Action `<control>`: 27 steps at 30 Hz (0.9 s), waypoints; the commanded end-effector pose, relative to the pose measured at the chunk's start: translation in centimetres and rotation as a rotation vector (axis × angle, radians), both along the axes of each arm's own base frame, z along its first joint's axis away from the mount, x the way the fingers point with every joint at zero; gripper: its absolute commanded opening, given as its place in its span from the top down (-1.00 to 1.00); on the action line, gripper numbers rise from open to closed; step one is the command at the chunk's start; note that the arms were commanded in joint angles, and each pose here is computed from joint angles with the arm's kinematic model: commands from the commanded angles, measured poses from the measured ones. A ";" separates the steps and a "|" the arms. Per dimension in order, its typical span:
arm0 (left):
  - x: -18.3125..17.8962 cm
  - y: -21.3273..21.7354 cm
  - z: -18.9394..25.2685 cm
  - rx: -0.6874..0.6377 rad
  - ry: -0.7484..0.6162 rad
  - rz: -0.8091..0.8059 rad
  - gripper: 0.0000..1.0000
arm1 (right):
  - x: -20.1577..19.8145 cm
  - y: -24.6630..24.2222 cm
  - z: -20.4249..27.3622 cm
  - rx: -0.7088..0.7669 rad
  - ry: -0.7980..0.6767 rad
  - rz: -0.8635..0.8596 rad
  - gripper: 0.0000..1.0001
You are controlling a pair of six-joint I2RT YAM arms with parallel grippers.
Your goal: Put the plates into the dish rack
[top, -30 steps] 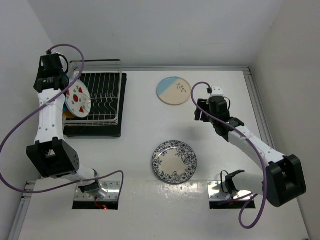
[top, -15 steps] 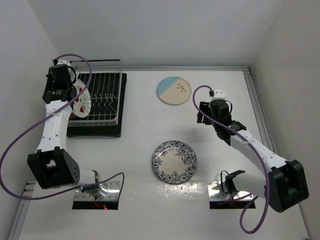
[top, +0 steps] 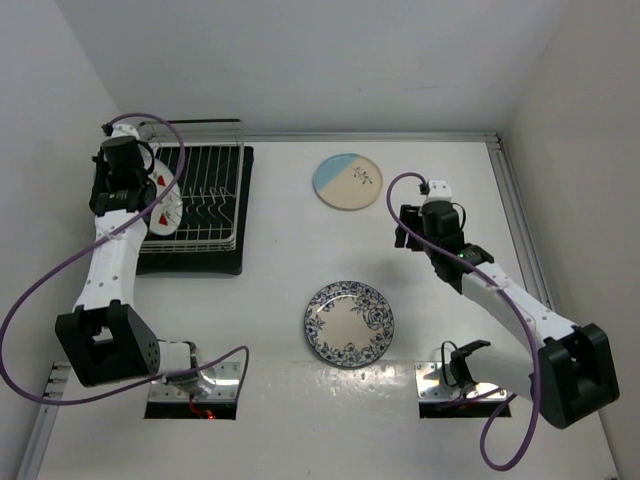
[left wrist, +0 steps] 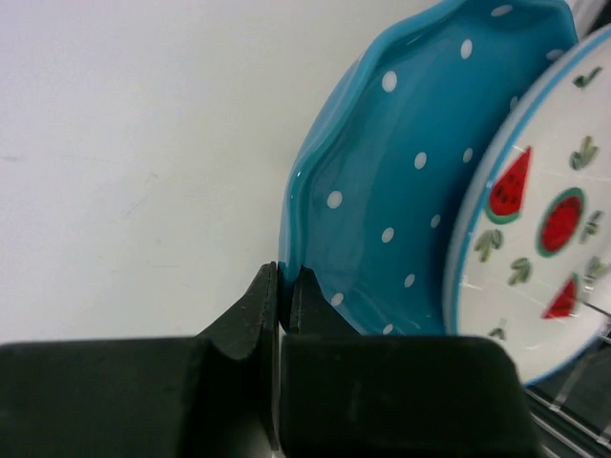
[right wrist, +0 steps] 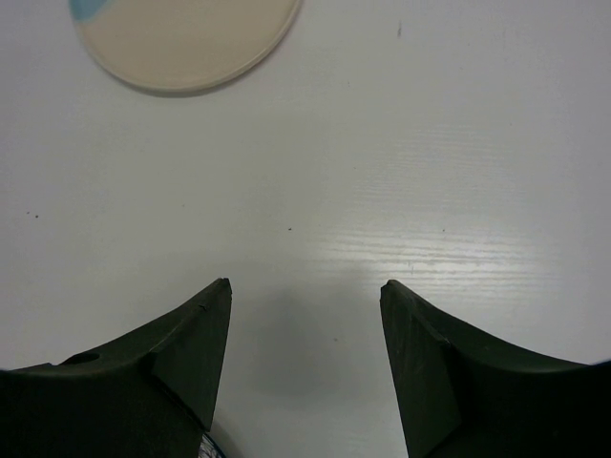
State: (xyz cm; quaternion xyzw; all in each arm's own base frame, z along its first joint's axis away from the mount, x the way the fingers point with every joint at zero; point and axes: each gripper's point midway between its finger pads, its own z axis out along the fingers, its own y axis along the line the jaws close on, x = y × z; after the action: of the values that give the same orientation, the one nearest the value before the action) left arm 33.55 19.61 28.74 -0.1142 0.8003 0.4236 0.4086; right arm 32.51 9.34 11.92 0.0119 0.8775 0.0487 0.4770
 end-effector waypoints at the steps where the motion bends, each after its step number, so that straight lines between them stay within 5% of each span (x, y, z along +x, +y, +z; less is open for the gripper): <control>1: 0.3 -0.4 0.3 -0.053 -0.093 0.037 1.00 | 0.5 -0.2 1.4 0.005 -0.063 -0.010 -0.28; 9: -0.1 0.2 2.5 0.069 -0.176 0.106 1.00 | 0.7 -0.1 1.7 0.003 -0.078 -0.004 -0.28; 19: 1.0 -2.0 -3.6 -0.027 -0.047 -0.024 1.00 | 0.2 -0.9 1.6 -0.015 -0.084 -0.023 -0.28; 27: 3.2 -2.1 -4.3 -0.065 -0.032 -0.096 0.73 | -0.1 -1.0 1.5 -0.015 -0.084 -0.025 -0.30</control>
State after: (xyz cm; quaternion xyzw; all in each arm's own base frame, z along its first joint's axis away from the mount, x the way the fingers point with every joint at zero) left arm 34.36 17.93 22.77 -0.0985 0.8220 0.4008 0.3924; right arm 32.09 8.67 12.45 0.0120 0.8688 0.0401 0.4935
